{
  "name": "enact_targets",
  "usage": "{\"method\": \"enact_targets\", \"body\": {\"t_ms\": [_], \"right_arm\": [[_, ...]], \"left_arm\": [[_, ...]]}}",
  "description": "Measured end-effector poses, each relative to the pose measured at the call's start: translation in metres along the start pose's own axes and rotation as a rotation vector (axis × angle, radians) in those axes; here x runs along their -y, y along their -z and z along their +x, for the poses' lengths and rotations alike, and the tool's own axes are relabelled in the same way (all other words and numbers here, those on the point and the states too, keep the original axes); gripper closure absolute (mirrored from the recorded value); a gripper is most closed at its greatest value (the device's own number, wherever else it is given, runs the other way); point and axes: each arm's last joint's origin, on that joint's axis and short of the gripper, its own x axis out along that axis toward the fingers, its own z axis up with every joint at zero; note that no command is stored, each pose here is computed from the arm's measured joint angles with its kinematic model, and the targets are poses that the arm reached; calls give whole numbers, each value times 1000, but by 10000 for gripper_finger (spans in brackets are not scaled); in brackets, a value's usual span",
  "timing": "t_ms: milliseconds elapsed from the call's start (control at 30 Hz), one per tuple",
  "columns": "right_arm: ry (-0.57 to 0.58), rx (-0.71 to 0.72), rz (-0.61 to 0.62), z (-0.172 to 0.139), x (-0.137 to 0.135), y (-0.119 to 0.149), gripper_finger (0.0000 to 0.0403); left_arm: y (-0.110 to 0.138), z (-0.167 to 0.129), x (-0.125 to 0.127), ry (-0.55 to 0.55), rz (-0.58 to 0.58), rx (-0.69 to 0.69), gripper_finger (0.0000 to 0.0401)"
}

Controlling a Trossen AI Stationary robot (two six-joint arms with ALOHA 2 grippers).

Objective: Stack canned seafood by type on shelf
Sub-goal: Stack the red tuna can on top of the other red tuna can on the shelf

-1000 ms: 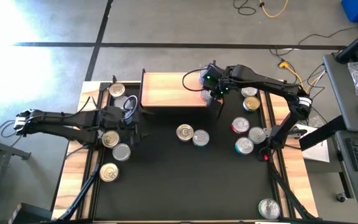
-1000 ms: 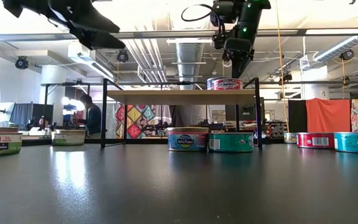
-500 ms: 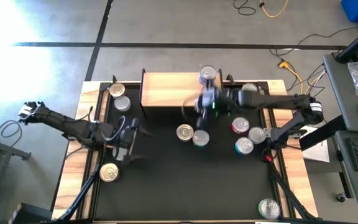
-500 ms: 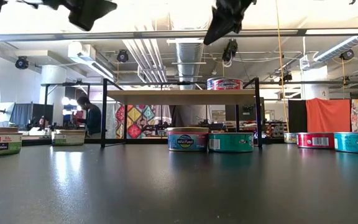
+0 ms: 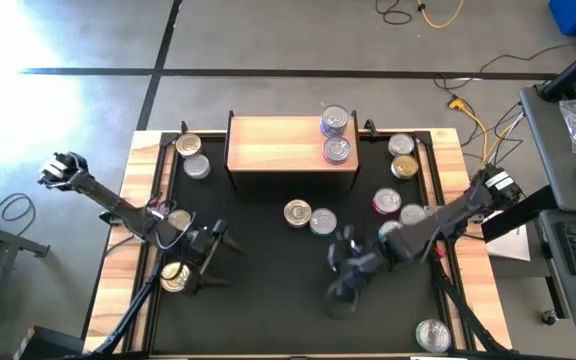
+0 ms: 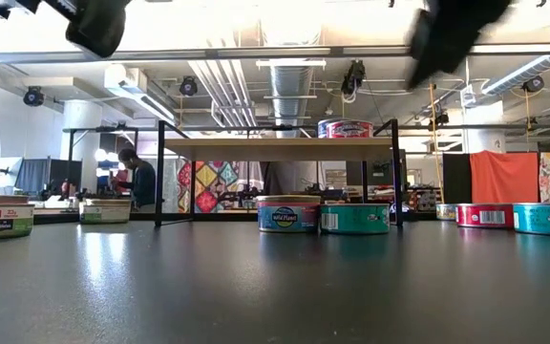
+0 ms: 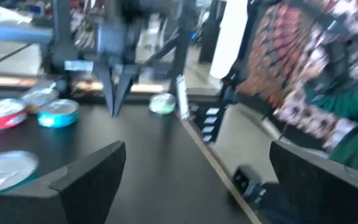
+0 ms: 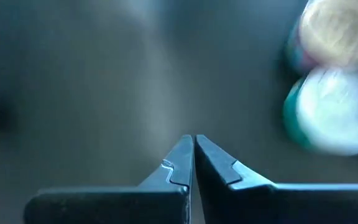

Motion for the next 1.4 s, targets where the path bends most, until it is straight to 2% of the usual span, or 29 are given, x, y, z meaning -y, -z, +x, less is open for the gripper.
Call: {"method": "enact_targets", "body": {"t_ms": [133,267,500,600,733,933,1000,1200,1400], "right_arm": [[13,-75,90,9,-13,37,394],[38,-146,165,14,-17,71,394],[123,-248,237,20,-9,113,394],[154,-265,233,22,-4,123,394],[252,-315,207,21,7,130,394],[526,-412,186,1,29,137,394],[555,-421,186,-4,32,135,394],[533,-339,160,-18,39,127,394],[661,-211,219,-34,75,110,394]], "left_arm": [[13,7,8,52,1,51,19],[30,17,14,66,18,35,19],[42,41,21,35,-22,70,19],[44,49,19,-25,-20,70,19],[45,53,9,-170,-28,86,19],[49,50,0,-343,-88,116,19],[50,49,-2,-388,-110,129,19],[57,51,-6,-447,-97,107,19],[61,59,-18,-566,-91,114,19]]}}
